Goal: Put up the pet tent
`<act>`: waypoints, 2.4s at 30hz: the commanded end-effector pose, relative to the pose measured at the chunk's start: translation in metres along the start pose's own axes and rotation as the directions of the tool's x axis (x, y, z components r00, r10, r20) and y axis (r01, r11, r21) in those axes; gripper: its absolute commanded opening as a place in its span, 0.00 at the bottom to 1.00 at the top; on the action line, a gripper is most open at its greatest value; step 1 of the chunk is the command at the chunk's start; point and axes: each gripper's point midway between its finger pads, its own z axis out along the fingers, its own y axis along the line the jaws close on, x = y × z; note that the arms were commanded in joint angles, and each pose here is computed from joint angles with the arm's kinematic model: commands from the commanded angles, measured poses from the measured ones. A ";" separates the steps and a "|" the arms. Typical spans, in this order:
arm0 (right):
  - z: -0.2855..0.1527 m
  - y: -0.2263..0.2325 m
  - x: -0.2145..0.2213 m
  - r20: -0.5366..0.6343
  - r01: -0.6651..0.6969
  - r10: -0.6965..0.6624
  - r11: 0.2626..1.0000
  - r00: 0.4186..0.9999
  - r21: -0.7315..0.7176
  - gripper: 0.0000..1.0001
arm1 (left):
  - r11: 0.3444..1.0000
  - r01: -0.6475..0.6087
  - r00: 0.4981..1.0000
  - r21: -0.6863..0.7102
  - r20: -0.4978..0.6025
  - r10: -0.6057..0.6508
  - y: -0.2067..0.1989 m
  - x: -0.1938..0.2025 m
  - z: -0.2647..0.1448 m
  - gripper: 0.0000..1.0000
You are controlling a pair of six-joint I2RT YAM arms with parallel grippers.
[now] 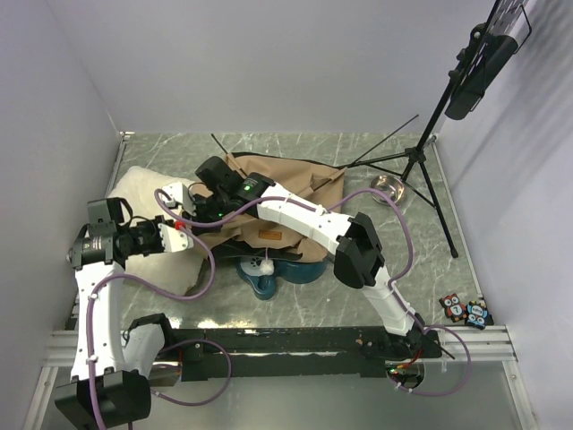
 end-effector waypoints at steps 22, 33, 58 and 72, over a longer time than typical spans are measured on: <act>-0.027 -0.035 0.093 -0.082 -0.138 0.141 0.989 0.987 0.049 0.26 | 0.999 0.039 0.998 -0.009 -0.041 -0.039 0.002 0.003 0.009 0.01; -0.015 -0.031 0.074 -0.011 -0.168 0.168 0.985 0.986 0.035 0.00 | 0.999 0.020 0.999 0.051 0.040 -0.022 -0.003 -0.013 0.016 0.21; -0.008 -0.026 0.082 -0.033 -0.158 0.159 0.987 0.987 0.024 0.00 | 0.984 0.166 0.986 0.059 0.005 -0.166 0.000 -0.014 0.006 0.38; -0.009 -0.026 0.080 -0.027 -0.159 0.160 0.987 0.987 0.023 0.00 | 0.965 0.208 0.974 0.157 0.060 -0.220 0.000 -0.014 0.012 0.36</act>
